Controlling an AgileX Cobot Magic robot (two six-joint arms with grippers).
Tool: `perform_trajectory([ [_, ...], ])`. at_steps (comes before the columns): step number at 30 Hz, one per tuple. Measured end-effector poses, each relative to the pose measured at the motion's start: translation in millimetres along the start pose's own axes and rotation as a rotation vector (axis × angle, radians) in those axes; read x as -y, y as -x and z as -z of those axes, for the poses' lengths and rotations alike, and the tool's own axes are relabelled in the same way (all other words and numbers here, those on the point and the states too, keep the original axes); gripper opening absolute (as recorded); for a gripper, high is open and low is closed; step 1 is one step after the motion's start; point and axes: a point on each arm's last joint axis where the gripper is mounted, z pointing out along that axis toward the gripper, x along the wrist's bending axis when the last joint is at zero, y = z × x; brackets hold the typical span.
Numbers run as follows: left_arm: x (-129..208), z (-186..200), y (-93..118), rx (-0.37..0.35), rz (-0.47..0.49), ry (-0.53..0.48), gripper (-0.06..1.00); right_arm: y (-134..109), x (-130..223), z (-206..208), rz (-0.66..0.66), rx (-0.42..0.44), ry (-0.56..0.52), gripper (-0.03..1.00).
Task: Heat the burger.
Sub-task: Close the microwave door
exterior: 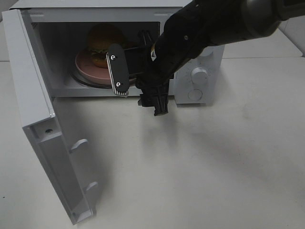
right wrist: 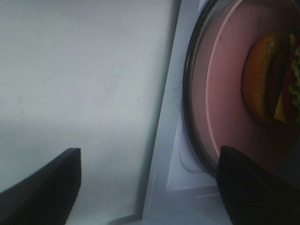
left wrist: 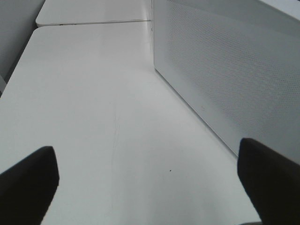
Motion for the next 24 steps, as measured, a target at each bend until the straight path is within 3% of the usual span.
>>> perform_trajectory([
  [14,0.0,0.0,0.0,0.000,0.000,0.000,0.98,-29.2,16.1,49.7,-0.181,-0.013,-0.008,0.76],
  [19,0.0,0.0,0.0,0.000,0.000,0.000,0.98,-40.8,23.8,75.4,-0.331,-0.025,-0.027,0.76],
  [21,0.0,0.0,0.0,0.000,0.000,0.000,0.98,-47.4,28.6,91.3,-0.462,-0.031,-0.043,0.76],
  [22,0.0,0.0,0.0,0.000,0.000,0.000,0.98,-47.4,28.6,91.3,-0.462,-0.031,-0.043,0.76],
  [23,0.0,0.0,0.0,0.000,0.000,0.000,0.98,-50.2,31.3,102.4,-0.566,-0.028,-0.052,0.76],
  [24,0.0,0.0,0.0,0.000,0.000,0.000,0.98,-50.2,31.3,102.4,-0.566,-0.028,-0.052,0.76],
])
